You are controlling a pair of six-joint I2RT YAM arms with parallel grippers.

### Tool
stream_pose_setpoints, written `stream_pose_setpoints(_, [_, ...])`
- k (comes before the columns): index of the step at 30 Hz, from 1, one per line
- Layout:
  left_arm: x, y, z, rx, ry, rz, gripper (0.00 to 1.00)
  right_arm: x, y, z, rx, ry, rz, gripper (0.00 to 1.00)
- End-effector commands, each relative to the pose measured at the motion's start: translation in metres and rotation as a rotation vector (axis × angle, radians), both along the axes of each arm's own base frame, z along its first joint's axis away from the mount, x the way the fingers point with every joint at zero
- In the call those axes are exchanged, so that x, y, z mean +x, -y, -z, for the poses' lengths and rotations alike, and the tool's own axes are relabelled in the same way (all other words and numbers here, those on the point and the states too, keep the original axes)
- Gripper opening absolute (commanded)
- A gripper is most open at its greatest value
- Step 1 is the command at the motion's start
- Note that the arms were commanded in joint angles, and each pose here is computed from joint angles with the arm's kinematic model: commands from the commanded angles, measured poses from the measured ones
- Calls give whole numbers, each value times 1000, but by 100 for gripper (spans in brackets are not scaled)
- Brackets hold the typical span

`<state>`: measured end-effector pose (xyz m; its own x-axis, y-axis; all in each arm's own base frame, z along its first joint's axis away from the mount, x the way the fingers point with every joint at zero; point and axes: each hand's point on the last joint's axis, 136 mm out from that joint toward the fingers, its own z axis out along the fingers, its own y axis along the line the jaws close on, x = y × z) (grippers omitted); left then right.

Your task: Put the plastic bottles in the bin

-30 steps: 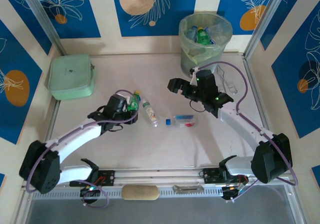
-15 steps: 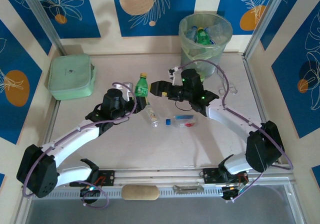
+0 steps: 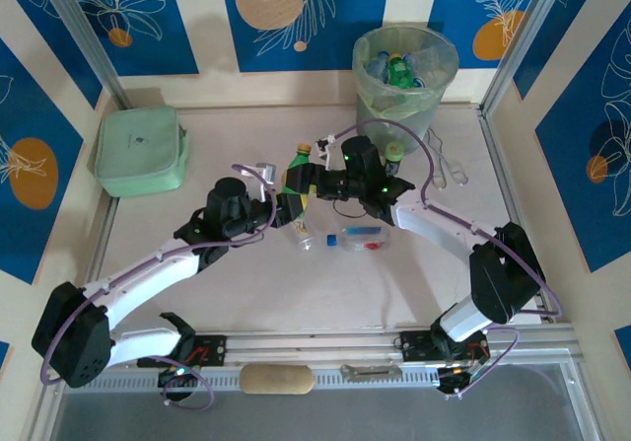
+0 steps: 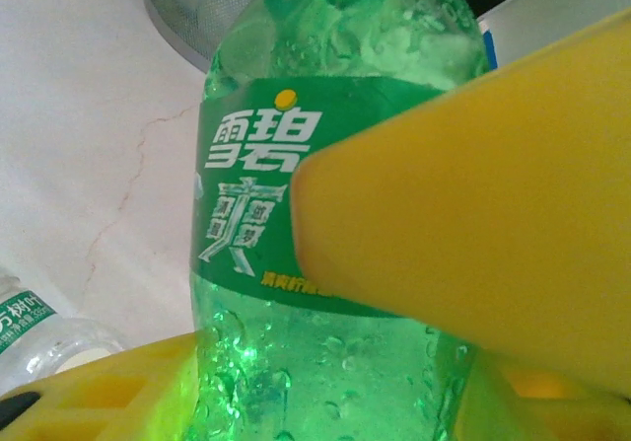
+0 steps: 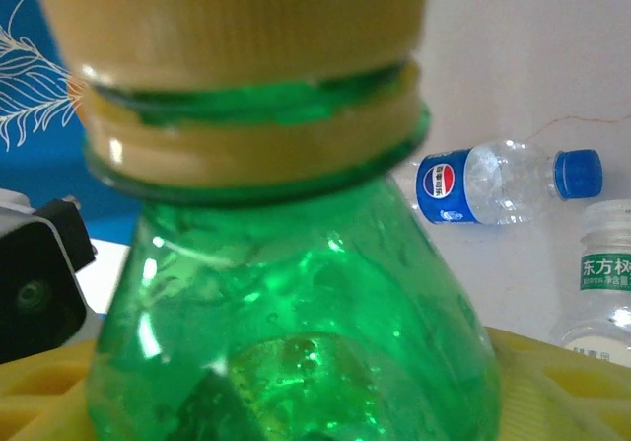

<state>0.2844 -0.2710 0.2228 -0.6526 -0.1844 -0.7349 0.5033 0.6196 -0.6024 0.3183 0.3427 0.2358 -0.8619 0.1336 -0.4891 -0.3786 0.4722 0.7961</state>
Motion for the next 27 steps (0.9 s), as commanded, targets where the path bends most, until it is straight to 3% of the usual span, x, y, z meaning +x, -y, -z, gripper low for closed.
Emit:
stream_pose_setpoints(1, [-7, 6, -16, -43, 50, 38, 54, 4, -4, 2, 3, -10, -2, 71])
stream_pose_setpoints(11, [-5, 8, -13, -52, 42, 30, 62, 3, 0, 4, -21, -4, 11, 52])
stream_pose_setpoints(13, [-5, 8, -13, -57, 36, 26, 74, 3, 4, 4, -35, 3, 27, 52])
stream_pose_setpoints(15, [-4, 7, -13, -61, 29, 18, 98, 4, 10, 6, -49, 6, 47, 52])
stream_pose_setpoints(16, [-4, 6, -13, -61, 27, 13, 100, 6, 14, 8, -58, 5, 61, 52])
stream_pose_setpoints(22, [-2, -8, -3, -13, -10, -59, 100, 24, 53, 13, -123, 14, 174, 51])
stream_pose_setpoints(27, [9, -59, 38, 129, -84, -323, 100, 48, 101, -7, -147, 57, 288, 51])
